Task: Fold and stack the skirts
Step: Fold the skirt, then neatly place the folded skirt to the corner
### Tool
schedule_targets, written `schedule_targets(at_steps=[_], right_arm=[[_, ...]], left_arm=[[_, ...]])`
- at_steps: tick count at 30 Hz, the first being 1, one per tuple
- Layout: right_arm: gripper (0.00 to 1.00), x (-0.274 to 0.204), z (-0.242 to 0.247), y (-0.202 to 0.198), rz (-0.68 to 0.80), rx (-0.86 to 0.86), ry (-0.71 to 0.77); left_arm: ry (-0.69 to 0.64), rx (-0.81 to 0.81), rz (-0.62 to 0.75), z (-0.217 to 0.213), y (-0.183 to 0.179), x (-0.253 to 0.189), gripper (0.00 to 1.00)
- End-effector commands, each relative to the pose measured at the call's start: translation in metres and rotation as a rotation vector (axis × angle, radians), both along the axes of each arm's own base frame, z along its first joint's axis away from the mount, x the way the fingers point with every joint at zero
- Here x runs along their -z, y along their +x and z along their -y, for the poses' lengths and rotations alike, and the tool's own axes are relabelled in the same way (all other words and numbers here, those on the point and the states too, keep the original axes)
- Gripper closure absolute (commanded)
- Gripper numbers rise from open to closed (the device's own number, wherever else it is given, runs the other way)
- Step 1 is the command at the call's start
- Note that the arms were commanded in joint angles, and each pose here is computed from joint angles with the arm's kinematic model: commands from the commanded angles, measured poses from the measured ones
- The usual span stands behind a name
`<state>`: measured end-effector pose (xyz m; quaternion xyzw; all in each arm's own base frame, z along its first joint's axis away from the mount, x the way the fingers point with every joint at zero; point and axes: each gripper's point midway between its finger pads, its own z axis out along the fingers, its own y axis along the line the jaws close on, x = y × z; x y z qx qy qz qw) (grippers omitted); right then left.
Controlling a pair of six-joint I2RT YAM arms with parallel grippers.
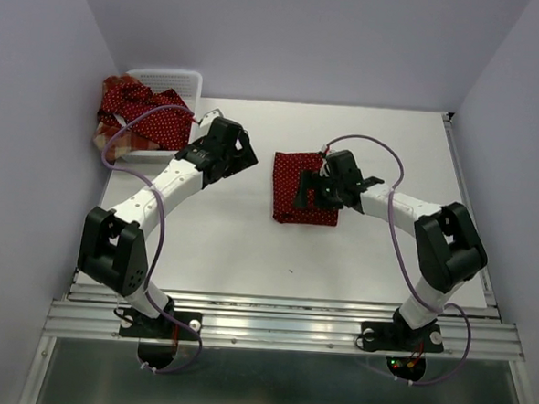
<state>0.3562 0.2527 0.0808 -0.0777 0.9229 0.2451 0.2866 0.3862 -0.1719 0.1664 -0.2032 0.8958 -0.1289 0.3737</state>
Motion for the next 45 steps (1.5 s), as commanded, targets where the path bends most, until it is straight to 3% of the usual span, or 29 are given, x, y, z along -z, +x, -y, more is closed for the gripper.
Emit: schedule_targets(at_steps=[1,7,14,17,23,28,36,45], right_arm=[[0.00,0.017,0.008,-0.024,-0.068,0.059,0.036],[0.00,0.023,0.016,-0.022,-0.061,0.094,0.008],[0.00,-0.030,0.014,-0.014,0.084,0.041,0.031],[0.00,-0.047,0.011,-0.028,0.097,-0.005,0.082],[0.00,-0.022,0.012,-0.085,-0.025,-0.098,0.107],[0.00,-0.004,-0.001,-0.107,-0.091,-0.159,0.147],[0.00,0.024,-0.006,-0.075,-0.063,-0.094,0.099],[0.00,0.041,0.029,-0.024,-0.030,0.026,0.077]], left_arm=[[0.004,-0.017,0.042,-0.002,0.006,-0.014,0.01],[0.020,-0.011,0.035,0.000,0.013,-0.012,0.01],[0.015,0.017,0.056,0.007,0.023,-0.018,0.01],[0.027,0.026,0.058,0.009,0.027,-0.017,0.01],[0.062,0.032,0.041,0.006,0.033,-0.009,0.01],[0.064,0.019,0.036,-0.003,0.036,-0.006,0.01],[0.069,-0.040,0.037,-0.029,0.037,-0.006,0.01],[0.080,-0.106,0.019,-0.059,0.032,-0.003,0.01]])
